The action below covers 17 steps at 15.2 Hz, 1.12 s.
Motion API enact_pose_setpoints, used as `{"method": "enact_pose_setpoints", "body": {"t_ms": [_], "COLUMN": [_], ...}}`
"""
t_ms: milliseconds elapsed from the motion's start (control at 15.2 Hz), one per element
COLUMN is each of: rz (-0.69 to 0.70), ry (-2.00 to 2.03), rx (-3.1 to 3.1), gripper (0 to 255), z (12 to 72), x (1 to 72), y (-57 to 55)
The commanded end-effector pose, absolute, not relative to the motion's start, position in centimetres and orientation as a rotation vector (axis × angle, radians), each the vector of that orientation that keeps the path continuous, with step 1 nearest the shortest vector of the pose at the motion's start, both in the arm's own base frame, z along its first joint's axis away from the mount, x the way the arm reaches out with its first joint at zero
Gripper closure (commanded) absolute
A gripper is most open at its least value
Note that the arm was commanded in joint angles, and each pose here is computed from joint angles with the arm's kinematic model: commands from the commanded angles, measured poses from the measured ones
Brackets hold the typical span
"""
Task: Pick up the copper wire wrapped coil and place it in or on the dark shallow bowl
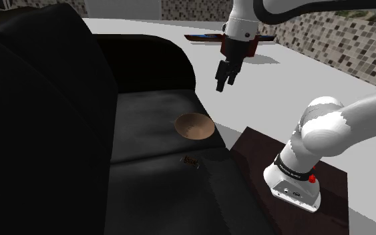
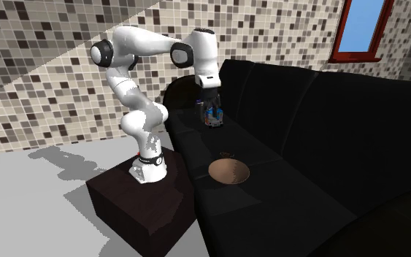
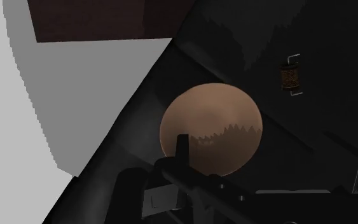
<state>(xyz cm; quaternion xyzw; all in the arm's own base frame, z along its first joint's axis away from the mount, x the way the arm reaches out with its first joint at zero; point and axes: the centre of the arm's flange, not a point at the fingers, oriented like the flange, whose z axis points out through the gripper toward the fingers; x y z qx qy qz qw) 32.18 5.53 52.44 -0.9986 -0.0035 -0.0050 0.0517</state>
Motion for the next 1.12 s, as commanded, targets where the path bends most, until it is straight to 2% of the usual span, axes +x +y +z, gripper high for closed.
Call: {"method": "enact_pose_setpoints", "body": {"t_ms": [0, 1056], "rz": [-0.015, 0.005], "ry": [-0.037, -0.247], "rx": [-3.041, -3.056], "gripper": [0, 0], "z": [50.4, 34.1], "x": [32.7, 32.5], "y": [7.3, 20.9]}}
